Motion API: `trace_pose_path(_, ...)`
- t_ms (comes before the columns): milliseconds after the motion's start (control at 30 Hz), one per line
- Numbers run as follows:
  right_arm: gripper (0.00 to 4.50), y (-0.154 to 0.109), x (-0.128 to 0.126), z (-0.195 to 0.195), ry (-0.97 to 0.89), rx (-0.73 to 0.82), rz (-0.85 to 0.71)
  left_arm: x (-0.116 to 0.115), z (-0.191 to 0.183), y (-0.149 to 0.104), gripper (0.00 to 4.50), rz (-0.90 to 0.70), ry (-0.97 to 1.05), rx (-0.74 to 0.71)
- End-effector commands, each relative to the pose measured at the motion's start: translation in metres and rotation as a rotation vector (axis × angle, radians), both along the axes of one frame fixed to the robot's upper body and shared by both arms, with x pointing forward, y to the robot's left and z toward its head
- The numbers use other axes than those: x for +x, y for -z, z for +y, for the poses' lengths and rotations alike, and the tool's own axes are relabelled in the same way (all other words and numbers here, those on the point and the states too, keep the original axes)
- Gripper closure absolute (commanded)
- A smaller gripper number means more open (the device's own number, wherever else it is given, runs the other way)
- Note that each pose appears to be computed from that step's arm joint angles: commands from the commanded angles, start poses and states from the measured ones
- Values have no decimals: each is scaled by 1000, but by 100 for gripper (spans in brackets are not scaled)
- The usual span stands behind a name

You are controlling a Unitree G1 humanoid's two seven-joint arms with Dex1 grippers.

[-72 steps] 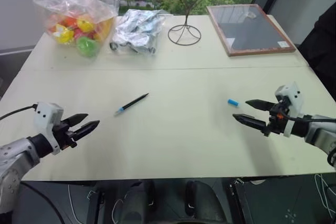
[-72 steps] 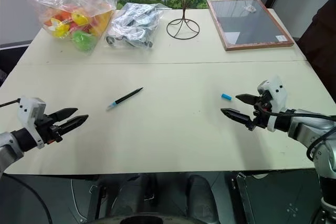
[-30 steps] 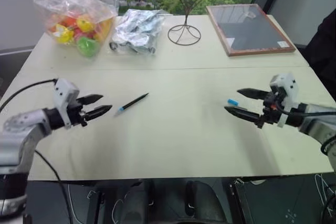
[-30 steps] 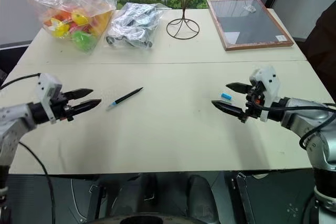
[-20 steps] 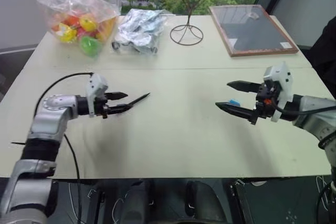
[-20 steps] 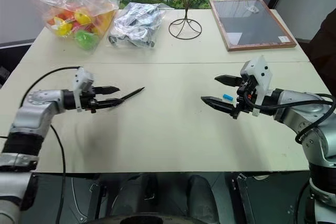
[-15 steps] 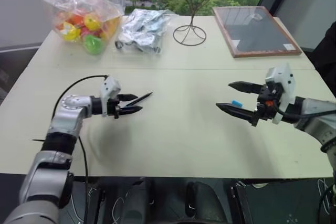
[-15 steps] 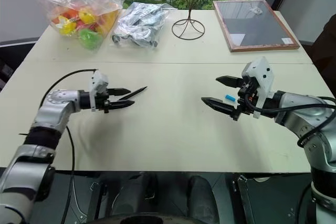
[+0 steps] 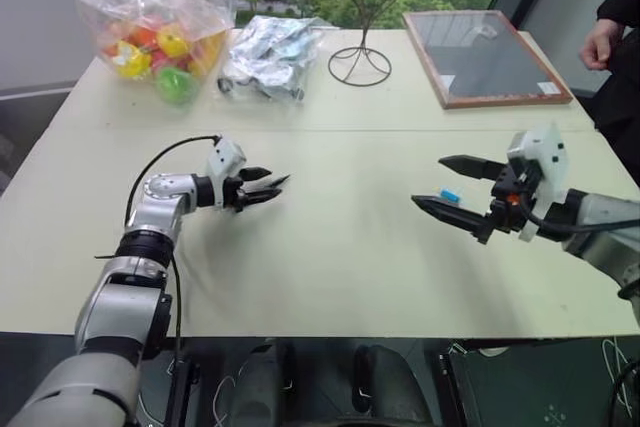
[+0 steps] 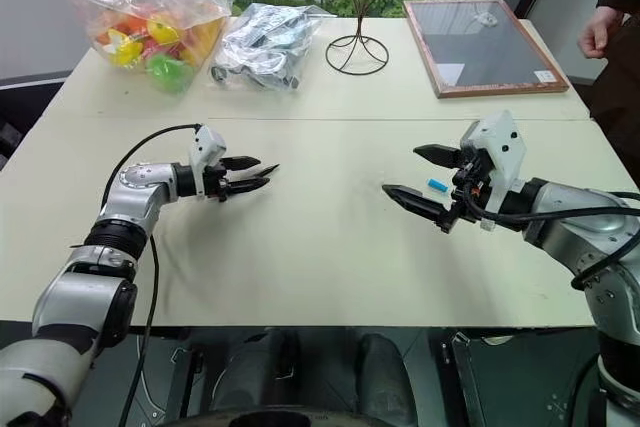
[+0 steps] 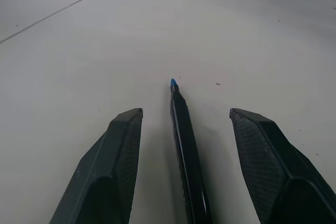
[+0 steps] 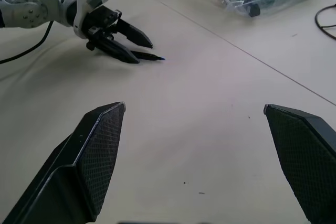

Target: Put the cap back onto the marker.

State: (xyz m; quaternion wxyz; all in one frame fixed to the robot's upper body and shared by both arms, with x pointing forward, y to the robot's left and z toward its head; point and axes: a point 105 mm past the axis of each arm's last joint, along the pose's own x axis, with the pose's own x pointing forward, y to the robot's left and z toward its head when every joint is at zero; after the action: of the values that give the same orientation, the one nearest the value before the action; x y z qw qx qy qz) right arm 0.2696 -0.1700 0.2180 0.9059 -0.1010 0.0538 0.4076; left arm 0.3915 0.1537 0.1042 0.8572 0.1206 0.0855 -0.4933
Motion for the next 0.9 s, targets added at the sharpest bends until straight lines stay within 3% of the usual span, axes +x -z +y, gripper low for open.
trace_pose_path(33,9,-11,-2,7,-11,5,-44,0,4,0,174,-11,-11,0)
trace_pose_path(367,9,-13,5,13,-21,17,-47,-8,4,11,174,14,10,47)
trace_pose_path(900,9,-6,5,13,-7,36,-48,-1,-8,-13,174,41,47,172)
